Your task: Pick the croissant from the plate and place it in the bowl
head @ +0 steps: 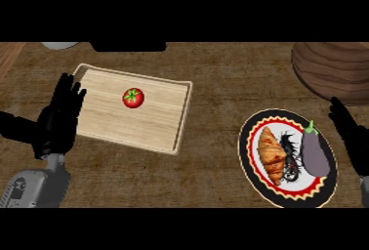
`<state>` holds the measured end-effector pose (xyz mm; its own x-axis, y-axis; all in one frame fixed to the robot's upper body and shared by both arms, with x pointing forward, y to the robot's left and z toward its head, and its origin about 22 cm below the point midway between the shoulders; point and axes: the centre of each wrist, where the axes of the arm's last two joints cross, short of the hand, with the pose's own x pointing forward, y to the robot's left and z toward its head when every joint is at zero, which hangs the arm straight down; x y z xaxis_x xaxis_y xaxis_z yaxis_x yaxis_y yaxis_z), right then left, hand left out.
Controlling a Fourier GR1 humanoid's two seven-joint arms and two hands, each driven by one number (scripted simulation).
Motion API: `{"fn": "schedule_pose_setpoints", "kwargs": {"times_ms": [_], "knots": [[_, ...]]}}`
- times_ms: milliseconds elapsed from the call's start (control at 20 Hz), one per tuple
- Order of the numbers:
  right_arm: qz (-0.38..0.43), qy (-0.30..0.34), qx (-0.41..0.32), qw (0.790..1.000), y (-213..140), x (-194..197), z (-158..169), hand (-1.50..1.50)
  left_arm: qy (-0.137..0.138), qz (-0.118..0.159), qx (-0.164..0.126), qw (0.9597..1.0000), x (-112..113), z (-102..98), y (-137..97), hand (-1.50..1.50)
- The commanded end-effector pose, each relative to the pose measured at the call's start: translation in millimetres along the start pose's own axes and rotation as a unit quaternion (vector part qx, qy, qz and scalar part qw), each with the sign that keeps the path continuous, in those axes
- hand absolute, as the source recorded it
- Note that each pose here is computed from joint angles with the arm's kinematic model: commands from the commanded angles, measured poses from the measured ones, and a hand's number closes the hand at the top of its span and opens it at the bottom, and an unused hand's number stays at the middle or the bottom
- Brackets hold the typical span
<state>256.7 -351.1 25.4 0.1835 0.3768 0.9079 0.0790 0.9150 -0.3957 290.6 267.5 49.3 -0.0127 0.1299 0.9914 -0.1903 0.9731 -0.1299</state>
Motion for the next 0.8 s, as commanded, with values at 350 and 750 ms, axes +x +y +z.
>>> {"fn": "schedule_pose_setpoints", "kwargs": {"times_ms": [350,750], "knots": [[0.316,-0.138,-0.049,0.937,42,36,7,1.5,-0.01,-0.112,-0.097,0.9889,-14,15,-29,0.0],[0.151,-0.287,-0.108,0.94,145,32,94,-1.5,0.0,-0.116,-0.109,0.9872,-29,36,-28,0.0]]}}
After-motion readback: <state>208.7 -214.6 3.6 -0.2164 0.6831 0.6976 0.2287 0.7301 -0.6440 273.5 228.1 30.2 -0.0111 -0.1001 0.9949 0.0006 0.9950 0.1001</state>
